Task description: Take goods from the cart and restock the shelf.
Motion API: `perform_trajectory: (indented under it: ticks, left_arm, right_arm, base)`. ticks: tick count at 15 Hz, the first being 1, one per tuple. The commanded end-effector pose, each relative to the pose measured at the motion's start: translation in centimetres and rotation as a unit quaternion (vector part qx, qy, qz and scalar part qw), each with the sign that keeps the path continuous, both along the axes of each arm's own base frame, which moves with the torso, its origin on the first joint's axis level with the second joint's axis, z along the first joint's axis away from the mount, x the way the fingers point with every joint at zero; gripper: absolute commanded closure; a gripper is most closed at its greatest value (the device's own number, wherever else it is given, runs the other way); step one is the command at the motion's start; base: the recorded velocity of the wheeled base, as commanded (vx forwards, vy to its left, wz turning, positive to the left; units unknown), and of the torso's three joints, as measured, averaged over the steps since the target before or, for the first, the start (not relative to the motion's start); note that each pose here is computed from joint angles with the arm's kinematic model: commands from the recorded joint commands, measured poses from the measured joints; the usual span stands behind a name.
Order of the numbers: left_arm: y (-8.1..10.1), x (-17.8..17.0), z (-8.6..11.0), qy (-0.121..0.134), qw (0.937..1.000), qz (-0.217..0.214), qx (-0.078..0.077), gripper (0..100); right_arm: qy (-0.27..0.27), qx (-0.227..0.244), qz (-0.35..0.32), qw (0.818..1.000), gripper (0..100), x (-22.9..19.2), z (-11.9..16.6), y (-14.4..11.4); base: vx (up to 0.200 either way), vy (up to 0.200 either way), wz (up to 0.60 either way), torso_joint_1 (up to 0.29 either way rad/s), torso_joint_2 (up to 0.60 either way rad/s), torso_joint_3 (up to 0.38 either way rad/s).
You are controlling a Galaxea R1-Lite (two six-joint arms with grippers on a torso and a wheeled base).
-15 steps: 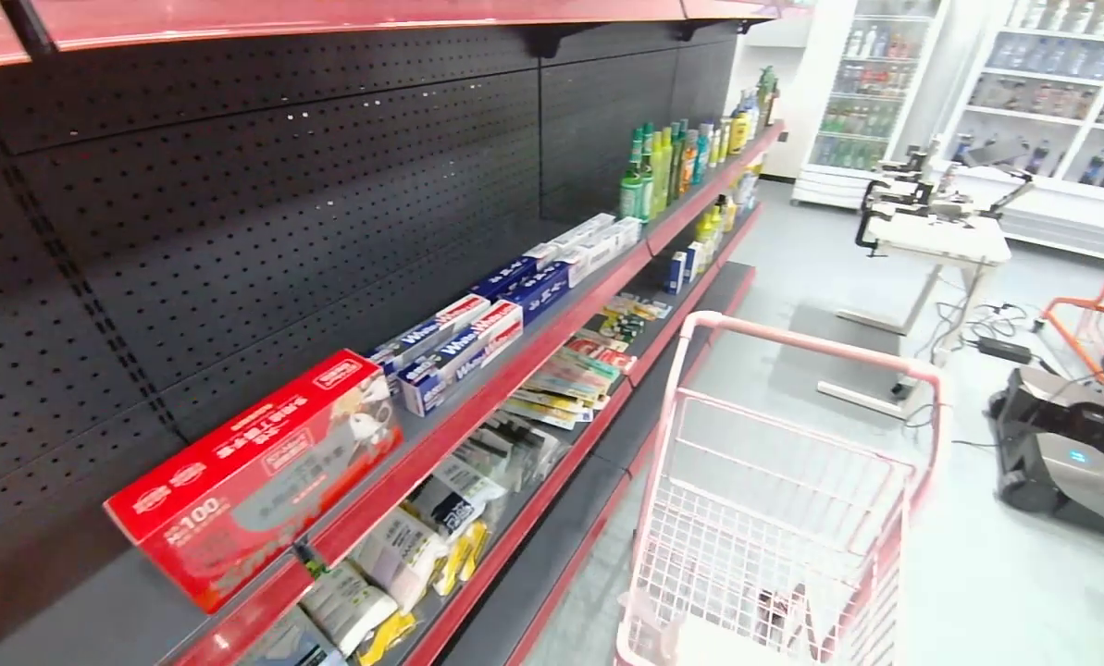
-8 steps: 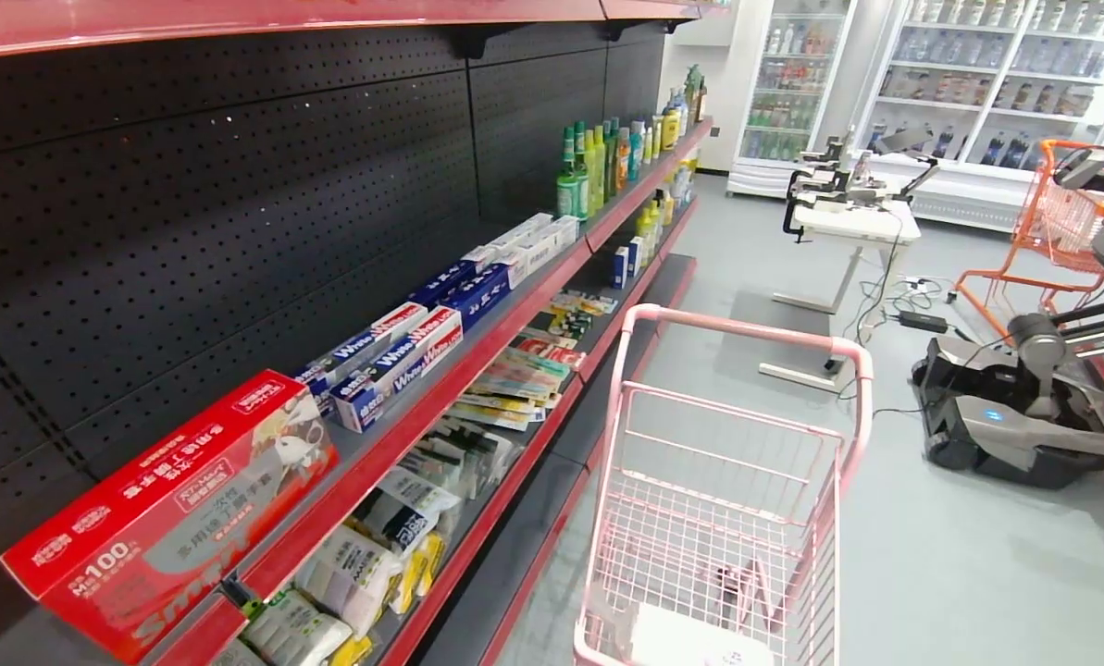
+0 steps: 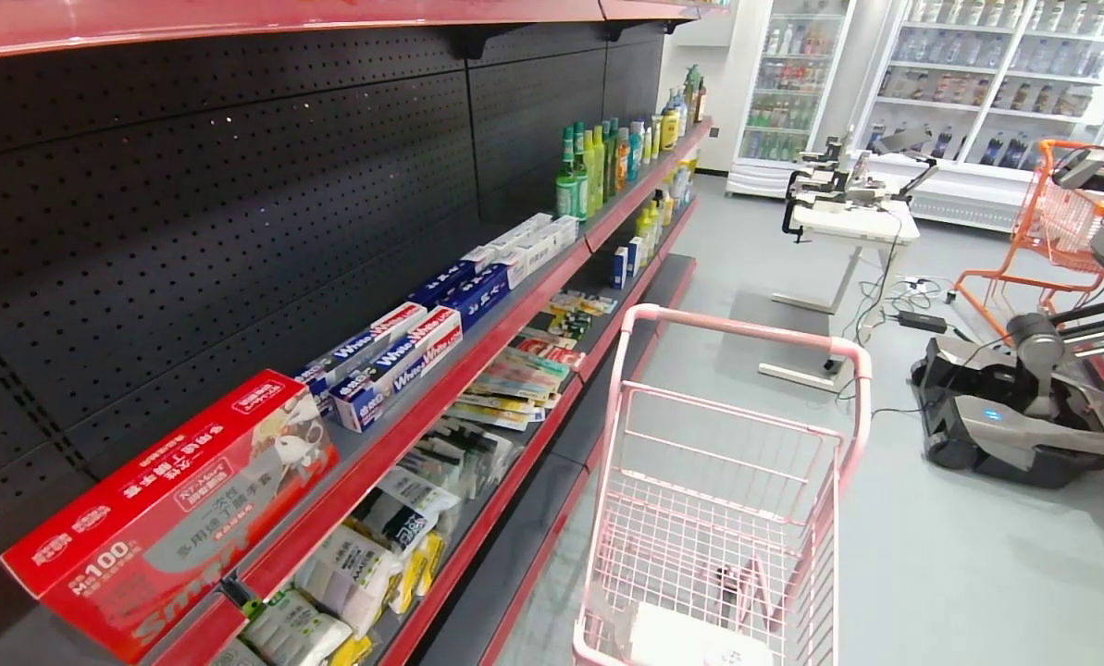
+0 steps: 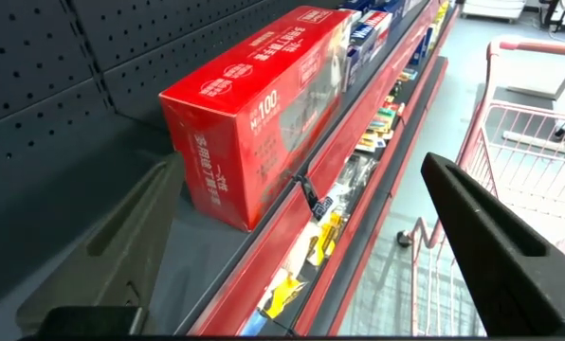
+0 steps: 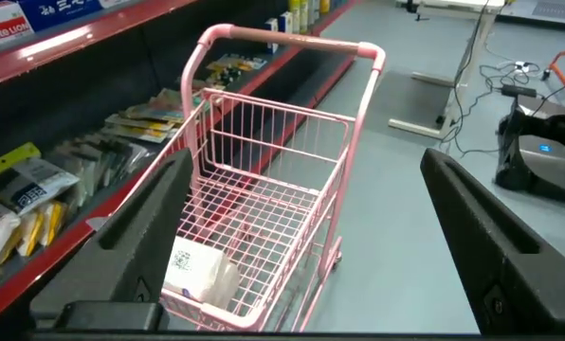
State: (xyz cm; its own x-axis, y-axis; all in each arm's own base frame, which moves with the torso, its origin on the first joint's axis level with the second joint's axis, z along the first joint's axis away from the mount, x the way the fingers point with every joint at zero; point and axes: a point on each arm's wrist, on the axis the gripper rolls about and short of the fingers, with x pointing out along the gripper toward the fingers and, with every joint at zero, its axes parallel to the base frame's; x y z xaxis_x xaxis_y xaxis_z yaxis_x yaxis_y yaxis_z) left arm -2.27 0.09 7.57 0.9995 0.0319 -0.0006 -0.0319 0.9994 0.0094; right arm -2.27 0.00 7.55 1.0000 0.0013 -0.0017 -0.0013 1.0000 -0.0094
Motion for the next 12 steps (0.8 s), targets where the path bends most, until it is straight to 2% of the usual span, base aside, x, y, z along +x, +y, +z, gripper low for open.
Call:
perform_trajectory:
  ticks: [1,3,4,5,6,7,8,10,11,12]
  left_arm:
    - [0.0,0.0,0.0,0.000,1.0000,0.001,0.000,0]
    - [0.0,0.0,0.0,0.000,1.0000,0.001,0.000,0]
    - [0.0,0.0,0.0,0.000,1.0000,0.000,0.000,0]
    - [0.0,0.0,0.0,0.000,1.0000,0.000,0.000,0]
    - [0.0,0.0,0.0,0.000,1.0000,0.000,0.000,0]
    - [0.0,0.0,0.0,0.000,1.0000,0.000,0.000,0]
    - [0.0,0.0,0.0,0.000,1.0000,0.000,0.000,0]
    - [0.0,0.0,0.0,0.000,1.0000,0.001,-0.002,0]
    - [0.0,0.0,0.0,0.000,1.0000,0.000,-0.002,0]
    - [0.0,0.0,0.0,0.000,1.0000,0.001,-0.002,0]
  right_arm:
    - [0.002,-0.005,0.012,1.000,0,0.0,0.0,0.0]
    - [0.001,-0.007,0.012,1.000,0,0.0,0.0,0.0]
    - [-0.011,-0.012,0.018,1.000,0,-0.2,1.3,0.1]
    - [-0.001,-0.007,0.021,1.000,0,0.4,5.9,0.1]
    - [0.015,0.010,0.018,1.000,0,1.7,8.7,0.1]
    - [0.019,0.023,0.011,0.999,0,3.8,13.5,0.1]
    - [0.048,0.014,0.009,0.999,0,5.7,14.8,0.0]
    - [0.122,0.002,0.015,0.992,0,10.8,15.1,0.0]
    - [0.158,0.003,0.018,0.987,0,12.7,14.6,0.0]
    - [0.218,0.003,0.042,0.975,0,15.0,13.1,0.3]
  base:
    - [0.000,0.000,0.00,0.000,0.00,0.000]
    - [0.000,0.000,0.00,0.000,0.00,0.000]
    - [0.000,0.000,0.00,0.000,0.00,0.000]
    - [0.000,0.000,0.00,0.000,0.00,0.000]
    - [0.000,0.000,0.00,0.000,0.00,0.000]
    - [0.000,0.000,0.00,0.000,0.00,0.000]
    - [0.000,0.000,0.00,0.000,0.00,0.000]
    - [0.000,0.000,0.00,0.000,0.00,0.000]
    - [0.000,0.000,0.00,0.000,0.00,0.000]
    - [0.000,0.000,0.00,0.000,0.00,0.000]
